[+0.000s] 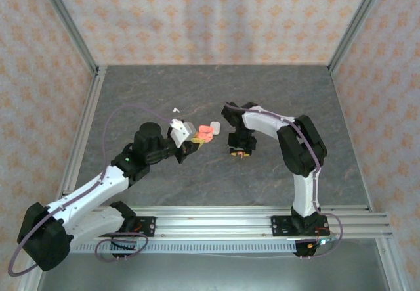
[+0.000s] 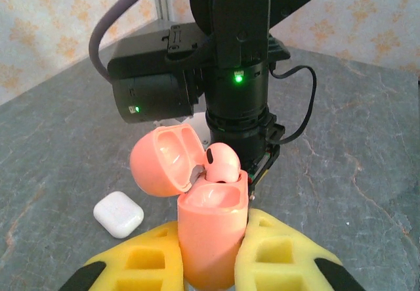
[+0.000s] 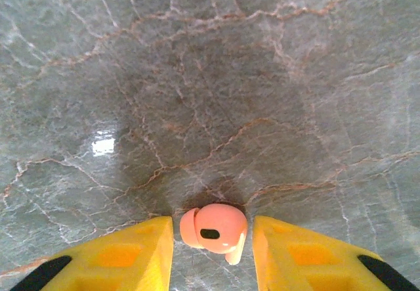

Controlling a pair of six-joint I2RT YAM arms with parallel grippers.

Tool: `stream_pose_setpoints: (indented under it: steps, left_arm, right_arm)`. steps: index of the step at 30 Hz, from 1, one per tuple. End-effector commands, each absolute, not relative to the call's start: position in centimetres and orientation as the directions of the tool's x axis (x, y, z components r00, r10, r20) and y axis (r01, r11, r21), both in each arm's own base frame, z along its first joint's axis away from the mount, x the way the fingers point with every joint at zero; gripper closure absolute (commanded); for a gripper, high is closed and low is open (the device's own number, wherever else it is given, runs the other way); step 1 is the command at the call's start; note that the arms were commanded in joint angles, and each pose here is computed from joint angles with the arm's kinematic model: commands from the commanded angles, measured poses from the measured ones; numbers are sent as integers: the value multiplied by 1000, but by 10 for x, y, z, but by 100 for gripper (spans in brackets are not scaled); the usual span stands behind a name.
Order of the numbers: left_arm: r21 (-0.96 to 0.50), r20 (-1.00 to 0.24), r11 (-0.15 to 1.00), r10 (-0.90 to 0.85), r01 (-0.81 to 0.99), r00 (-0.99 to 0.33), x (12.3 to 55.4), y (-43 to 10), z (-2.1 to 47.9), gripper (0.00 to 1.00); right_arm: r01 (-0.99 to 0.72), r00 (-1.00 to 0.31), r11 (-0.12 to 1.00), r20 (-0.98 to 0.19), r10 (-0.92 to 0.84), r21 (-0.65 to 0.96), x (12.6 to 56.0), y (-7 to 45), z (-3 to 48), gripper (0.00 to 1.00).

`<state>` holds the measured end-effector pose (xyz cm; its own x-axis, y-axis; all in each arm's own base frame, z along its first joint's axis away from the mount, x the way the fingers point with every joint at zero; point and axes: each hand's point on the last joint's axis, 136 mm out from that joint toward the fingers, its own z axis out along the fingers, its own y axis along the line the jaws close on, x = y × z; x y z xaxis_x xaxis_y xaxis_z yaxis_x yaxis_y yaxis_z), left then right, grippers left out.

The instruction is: Insert the wireless bluetooth earbuds into the charging case

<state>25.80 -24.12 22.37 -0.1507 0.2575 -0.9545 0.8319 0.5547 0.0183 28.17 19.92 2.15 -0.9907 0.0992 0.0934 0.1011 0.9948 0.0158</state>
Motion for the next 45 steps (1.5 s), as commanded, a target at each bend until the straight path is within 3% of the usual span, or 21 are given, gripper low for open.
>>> stream_pose_setpoints:
  steps: [1,22,37,45]
  left_arm:
    - [49,-966,531,242,846,-96,259,-248,240,100]
    - [43,-964,531,243,846,-103,261,-250,240,100]
    - [42,-967,527,236,849,-98,259,-250,243,100]
    - [61,-982,623,179,779,-66,267,-234,250,100]
  right_arm:
    - [82,-993,997,80,81,-1,287,199,21,64]
    - [52,-994,998,95,55,-38,285,194,15,63]
    - [56,-993,998,105,57,-15,279,195,13,73]
    - [70,-996,997,59,68,35,285,201,30,77]
